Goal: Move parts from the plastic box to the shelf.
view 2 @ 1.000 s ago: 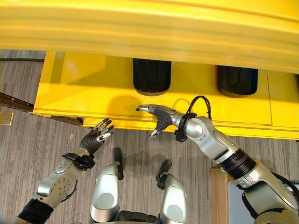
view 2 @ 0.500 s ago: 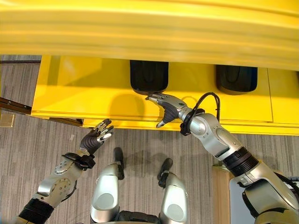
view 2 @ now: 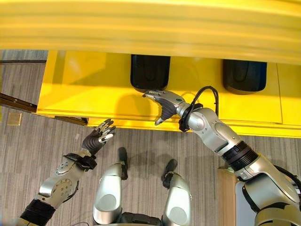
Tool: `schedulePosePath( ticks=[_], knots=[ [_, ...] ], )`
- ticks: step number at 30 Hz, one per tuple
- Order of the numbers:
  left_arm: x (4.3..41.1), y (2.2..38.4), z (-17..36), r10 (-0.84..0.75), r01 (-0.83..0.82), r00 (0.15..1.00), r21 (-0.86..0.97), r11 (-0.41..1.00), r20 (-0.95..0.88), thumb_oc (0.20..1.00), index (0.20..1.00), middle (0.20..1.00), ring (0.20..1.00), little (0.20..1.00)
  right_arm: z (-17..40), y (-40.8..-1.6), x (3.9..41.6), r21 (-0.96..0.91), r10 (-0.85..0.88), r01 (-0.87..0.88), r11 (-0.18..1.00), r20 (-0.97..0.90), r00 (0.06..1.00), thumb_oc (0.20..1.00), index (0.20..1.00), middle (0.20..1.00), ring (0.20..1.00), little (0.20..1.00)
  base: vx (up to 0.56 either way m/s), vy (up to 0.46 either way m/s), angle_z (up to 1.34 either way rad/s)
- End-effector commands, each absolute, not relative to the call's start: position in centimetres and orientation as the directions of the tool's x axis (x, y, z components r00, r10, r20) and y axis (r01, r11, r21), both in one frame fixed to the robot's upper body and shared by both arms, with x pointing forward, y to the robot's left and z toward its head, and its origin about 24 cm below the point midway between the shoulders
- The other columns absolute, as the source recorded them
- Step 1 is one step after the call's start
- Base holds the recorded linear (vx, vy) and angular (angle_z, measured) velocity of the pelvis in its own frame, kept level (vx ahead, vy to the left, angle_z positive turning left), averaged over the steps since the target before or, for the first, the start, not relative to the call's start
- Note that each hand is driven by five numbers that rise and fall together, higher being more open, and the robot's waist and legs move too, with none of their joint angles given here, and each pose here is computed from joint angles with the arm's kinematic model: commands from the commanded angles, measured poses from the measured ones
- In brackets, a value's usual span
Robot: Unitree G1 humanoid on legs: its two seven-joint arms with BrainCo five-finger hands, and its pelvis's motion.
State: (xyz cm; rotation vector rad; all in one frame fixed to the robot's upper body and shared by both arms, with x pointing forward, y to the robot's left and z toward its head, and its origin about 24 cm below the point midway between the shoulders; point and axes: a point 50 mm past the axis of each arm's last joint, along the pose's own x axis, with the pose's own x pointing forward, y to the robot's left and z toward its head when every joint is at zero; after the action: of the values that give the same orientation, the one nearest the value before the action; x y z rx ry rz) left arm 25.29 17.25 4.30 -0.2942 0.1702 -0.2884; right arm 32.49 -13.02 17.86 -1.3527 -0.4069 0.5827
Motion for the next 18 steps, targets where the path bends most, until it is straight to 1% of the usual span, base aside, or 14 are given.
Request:
schedulePosePath(
  ticks=[1, 9, 18],
  knots=[
    [24.81, 16.28, 5.01, -0.356, 0.323, 0.932, -0.303, 0.897, -0.06, 1.0, 1.0, 1.0, 1.0, 1.0, 20.88, -11.5, 32.55, -0.994, 0.655, -0.037, 0.106, 0.042, 0.755, 1.0, 1.0, 1.0, 1.0, 1.0, 0.0, 0.0, 0.0],
    [24.84, 15.98, 5.05, -0.364, 0.33, 0.93, -0.309, 0.892, -0.058, 1.0, 1.0, 1.0, 1.0, 1.0, 21.39, -11.44, 32.84, -0.992, 0.636, -0.021, 0.121, 0.062, 0.769, 1.0, 1.0, 1.0, 1.0, 1.0, 0.0, 0.001, 0.0],
    [24.88, 15.88, 5.04, -0.363, 0.327, 0.93, -0.321, 0.889, -0.057, 1.0, 1.0, 1.0, 1.0, 1.0, 21.13, -12.35, 33.22, -0.99, 0.578, 0.007, 0.144, 0.09, 0.811, 1.0, 1.0, 1.0, 1.0, 1.0, 0.0, 0.0, 0.0]
  ],
)
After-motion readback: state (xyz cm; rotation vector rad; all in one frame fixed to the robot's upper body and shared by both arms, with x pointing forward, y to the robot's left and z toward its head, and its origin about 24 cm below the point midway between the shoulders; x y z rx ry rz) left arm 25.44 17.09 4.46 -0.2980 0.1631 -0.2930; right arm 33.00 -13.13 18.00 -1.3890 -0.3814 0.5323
